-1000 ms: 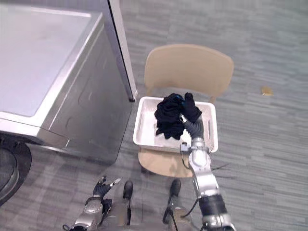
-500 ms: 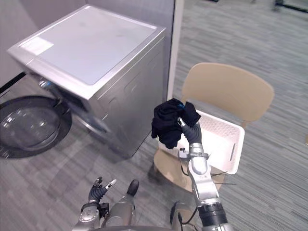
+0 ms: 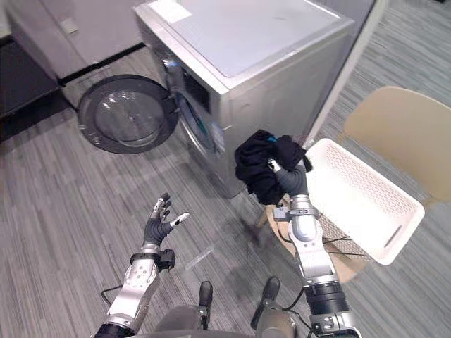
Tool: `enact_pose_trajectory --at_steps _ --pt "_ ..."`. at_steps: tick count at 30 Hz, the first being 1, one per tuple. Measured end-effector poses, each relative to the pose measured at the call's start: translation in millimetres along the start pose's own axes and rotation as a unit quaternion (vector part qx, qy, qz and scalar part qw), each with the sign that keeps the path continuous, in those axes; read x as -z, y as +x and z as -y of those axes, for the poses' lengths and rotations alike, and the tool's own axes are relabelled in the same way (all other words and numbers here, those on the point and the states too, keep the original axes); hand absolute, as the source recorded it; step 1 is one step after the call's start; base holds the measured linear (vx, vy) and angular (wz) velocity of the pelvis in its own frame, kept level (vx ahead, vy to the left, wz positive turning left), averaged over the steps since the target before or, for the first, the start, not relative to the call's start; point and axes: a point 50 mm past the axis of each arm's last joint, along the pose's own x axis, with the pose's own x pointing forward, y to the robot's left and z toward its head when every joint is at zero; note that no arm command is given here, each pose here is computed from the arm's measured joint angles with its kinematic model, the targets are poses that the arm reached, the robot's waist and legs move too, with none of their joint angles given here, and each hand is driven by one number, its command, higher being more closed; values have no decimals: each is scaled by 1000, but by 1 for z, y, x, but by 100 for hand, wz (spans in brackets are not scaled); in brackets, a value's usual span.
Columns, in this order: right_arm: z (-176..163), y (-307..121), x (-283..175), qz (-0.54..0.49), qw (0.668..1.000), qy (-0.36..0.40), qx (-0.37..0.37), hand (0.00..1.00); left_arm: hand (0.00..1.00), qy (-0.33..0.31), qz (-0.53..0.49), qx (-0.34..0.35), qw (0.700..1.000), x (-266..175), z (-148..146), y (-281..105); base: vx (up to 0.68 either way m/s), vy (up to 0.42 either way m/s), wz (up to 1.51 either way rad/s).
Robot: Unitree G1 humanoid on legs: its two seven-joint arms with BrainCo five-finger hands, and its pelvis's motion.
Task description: Pick up the laundry basket with both hands and put the clothes into the washing machine.
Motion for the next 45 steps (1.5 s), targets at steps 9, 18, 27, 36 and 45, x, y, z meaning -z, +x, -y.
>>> enact_pose_trajectory --at_steps 9,18,27,36,45 --pt "-52 8 -13 26 990 22 -137 100 0 110 142 102 979 -51 29 28 -21 44 4" --pt "-95 6 -31 35 967 121 -221 100 100 158 189 118 962 -68 39 35 -29 -1 8" --pt "-100 3 -21 10 962 146 -231 0 100 175 174 117 962 -60 35 38 -55 16 0" --pt "-78 -17 10 -19 980 13 -197 0 100 146 93 95 980 -25 22 21 -19 6 -3" --pt "-4 -60 68 -147 978 -129 -77 0 100 46 -48 -35 997 27 -34 -7 8 24 -7"
